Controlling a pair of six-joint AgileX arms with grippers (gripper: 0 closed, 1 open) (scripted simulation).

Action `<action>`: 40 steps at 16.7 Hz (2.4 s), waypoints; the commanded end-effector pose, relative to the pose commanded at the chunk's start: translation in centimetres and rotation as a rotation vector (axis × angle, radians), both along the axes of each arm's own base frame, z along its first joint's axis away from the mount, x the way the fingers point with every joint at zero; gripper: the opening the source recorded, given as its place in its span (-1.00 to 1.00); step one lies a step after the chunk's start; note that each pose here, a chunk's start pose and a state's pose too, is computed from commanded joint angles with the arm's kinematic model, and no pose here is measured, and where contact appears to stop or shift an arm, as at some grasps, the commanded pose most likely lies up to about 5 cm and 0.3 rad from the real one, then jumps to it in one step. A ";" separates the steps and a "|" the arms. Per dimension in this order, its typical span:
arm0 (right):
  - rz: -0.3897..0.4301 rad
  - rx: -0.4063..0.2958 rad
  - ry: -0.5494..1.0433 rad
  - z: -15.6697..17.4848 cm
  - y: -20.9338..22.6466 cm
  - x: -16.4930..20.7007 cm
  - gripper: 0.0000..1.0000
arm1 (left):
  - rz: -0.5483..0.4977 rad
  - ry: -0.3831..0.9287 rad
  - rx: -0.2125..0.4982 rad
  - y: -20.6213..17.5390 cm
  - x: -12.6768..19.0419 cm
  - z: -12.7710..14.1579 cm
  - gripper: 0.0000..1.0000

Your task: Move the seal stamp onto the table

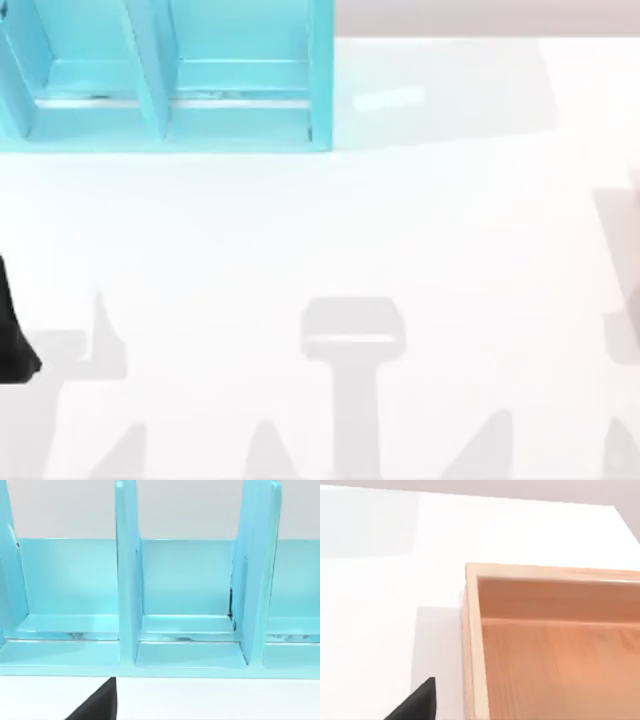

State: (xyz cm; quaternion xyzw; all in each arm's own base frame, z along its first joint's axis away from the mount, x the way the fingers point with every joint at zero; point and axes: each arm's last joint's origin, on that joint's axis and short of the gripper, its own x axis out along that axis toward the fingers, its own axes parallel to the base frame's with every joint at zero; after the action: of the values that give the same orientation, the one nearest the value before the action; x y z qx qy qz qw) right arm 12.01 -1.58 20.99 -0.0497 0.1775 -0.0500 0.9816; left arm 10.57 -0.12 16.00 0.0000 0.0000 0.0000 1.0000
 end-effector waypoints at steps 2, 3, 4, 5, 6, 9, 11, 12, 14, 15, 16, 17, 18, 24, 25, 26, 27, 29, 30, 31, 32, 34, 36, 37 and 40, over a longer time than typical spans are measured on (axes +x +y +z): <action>-0.030 -0.020 0.179 1.6 -0.9 1.6 1.00 | 0.000 0.000 0.000 0.0 0.0 0.0 1.00; -0.042 -0.024 0.274 2.3 -1.5 2.6 1.00 | 0.000 0.000 0.000 0.0 0.0 0.0 1.00; -0.052 -0.026 0.370 2.8 -2.1 3.7 1.00 | 0.000 0.000 0.000 0.0 0.0 0.0 1.00; -0.059 -0.023 0.463 3.3 -2.9 4.8 1.00 | 0.000 0.000 0.000 0.0 0.0 0.0 1.00; -0.063 -0.018 0.552 3.6 -3.7 6.0 1.00 | 0.000 0.000 0.000 0.0 0.0 0.0 1.00; -0.064 0.015 0.790 4.2 -6.4 9.1 1.00 | 0.000 0.000 0.000 0.0 0.0 0.0 1.00; -0.055 0.048 0.926 4.0 -8.3 11.0 1.00 | 0.000 0.000 0.000 0.0 0.0 0.0 1.00; -0.048 0.067 0.987 3.8 -9.2 11.8 1.00 | 0.000 0.000 0.000 0.0 0.0 0.0 1.00; -0.032 0.106 1.094 3.1 -10.9 13.3 1.00 | 0.000 0.000 0.000 0.0 0.0 0.0 1.00; -0.024 0.123 1.135 2.8 -11.7 13.8 1.00 | 0.000 0.000 0.000 0.0 0.0 0.0 1.00; -0.017 0.138 1.167 2.5 -12.2 14.2 1.00 | 0.000 0.000 0.000 0.0 0.0 0.0 1.00; -0.012 0.149 1.189 2.4 -12.7 14.5 1.00 | 0.000 0.000 0.000 0.0 0.0 0.0 1.00; -0.009 0.156 1.204 2.3 -13.0 14.6 1.00 | 0.000 0.000 0.000 0.0 0.0 0.0 1.00; -0.006 0.155 1.207 2.2 -13.0 14.7 1.00 | 0.000 0.000 0.000 0.0 0.0 0.0 1.00; -0.008 0.154 1.203 2.2 -13.0 14.7 1.00 | 0.000 0.000 0.000 0.0 0.0 0.0 1.00; -0.010 0.154 1.201 2.1 -13.2 14.7 1.00 | 0.000 0.000 0.000 0.0 0.0 0.0 1.00; -0.010 0.155 1.202 2.0 -13.4 14.8 1.00 | 0.000 0.000 0.000 0.0 0.0 0.0 1.00; -0.011 0.154 1.202 1.6 -13.7 15.0 1.00 | 0.000 0.000 0.000 0.0 0.0 0.0 1.00; -0.011 0.154 1.202 1.2 -13.9 15.1 1.00 | 0.000 0.000 0.000 0.0 0.0 0.0 1.00; -0.011 0.154 1.202 0.6 -14.0 15.3 1.00 | 0.000 0.000 0.000 0.0 0.0 0.0 1.00; -0.011 0.154 1.202 -0.1 -14.1 15.4 1.00 | 0.000 0.000 0.000 0.0 0.0 0.0 1.00; -0.011 0.154 1.203 -1.9 -14.0 15.5 1.00 | 0.000 0.000 0.000 0.0 0.0 0.0 1.00; -0.012 0.152 1.198 -4.1 -13.7 15.4 1.00 | 0.000 0.000 0.000 0.0 0.0 0.0 1.00; -0.011 0.153 1.199 -5.2 -13.5 15.2 1.00 | 0.000 0.000 0.000 0.0 0.0 0.0 1.00; -0.009 0.157 1.206 -7.4 -13.1 14.8 1.00 | 0.000 0.000 0.000 0.0 0.0 0.0 1.00</action>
State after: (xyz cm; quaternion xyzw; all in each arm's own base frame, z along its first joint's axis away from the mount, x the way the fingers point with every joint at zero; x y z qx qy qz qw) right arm 26.78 -14.67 13.55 0.0040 0.7057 -0.0038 0.7085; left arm 10.57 -0.12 16.00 0.0000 0.0000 0.0000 1.0000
